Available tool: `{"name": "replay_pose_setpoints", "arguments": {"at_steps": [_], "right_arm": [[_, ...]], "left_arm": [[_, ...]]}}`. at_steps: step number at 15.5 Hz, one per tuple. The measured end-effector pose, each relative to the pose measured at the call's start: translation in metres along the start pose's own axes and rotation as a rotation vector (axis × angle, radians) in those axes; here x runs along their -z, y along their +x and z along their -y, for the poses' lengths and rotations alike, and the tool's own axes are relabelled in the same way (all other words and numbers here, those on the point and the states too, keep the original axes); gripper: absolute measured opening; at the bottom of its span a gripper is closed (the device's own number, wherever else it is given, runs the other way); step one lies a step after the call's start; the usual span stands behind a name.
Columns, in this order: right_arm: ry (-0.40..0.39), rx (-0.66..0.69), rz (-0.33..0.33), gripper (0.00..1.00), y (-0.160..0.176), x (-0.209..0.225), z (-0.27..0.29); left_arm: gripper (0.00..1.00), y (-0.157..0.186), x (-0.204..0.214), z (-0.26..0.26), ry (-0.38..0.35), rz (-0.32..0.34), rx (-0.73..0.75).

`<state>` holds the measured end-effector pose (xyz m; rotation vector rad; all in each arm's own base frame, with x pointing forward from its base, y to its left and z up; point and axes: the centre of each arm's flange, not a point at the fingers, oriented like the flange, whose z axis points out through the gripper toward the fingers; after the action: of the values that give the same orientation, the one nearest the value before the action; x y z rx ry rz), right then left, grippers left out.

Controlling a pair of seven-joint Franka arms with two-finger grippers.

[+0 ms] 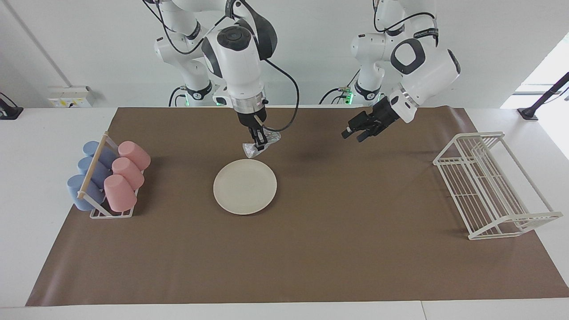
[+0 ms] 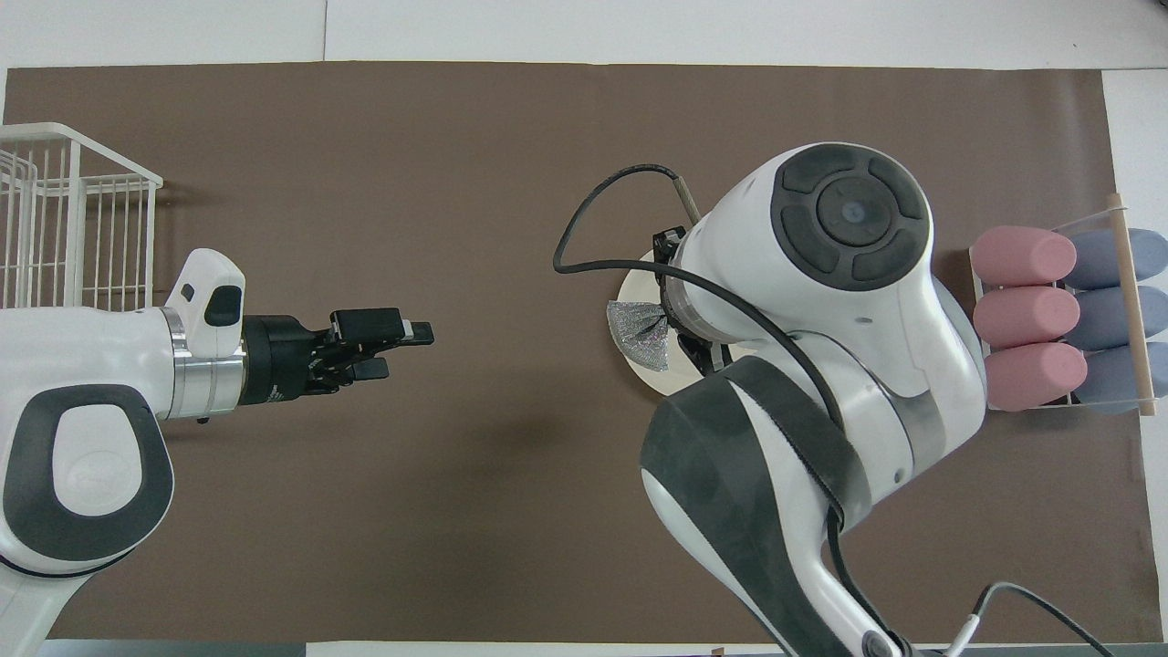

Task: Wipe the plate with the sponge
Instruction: 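Bring the pouch to the left gripper and grasp it there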

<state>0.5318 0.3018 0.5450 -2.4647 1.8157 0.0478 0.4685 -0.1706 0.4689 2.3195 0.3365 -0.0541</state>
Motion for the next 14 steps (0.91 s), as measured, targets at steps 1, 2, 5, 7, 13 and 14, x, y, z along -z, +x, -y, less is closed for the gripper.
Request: {"name": "replay_pose_setpoints", "arguments": {"at_steps": [1,2,5,7,13,14], "right_arm": [[-0.011,-0.017,-0.001,0.10,-0.012,0.013,-0.004],[-0.014,-0.040,-0.001,0.10,-0.021,0.022,-0.007],[-0.018,-0.126,0.034,0.10,-0.036,0.031,-0.011],[-0.031,-0.166,0.070,0.10,-0.040,0.031,-0.012],[-0.029,-0.187,0.079,0.10,-0.050,0.031,-0.014],[-0.024,-0.188,0.081,0.10,-0.051,0.031,-0.013]], "left_arm": [[1.00,-0.002,-0.001,-0.005,-0.062,0.005,0.005],[1.00,-0.003,0.000,-0.009,-0.118,0.005,0.003],[1.00,-0.009,0.002,-0.015,-0.216,0.027,-0.050],[1.00,-0.013,0.006,-0.017,-0.308,0.049,-0.065],[1.00,-0.030,0.002,-0.037,-0.449,0.087,-0.069],[1.00,-0.038,-0.008,-0.045,-0.453,0.093,-0.074]]}}
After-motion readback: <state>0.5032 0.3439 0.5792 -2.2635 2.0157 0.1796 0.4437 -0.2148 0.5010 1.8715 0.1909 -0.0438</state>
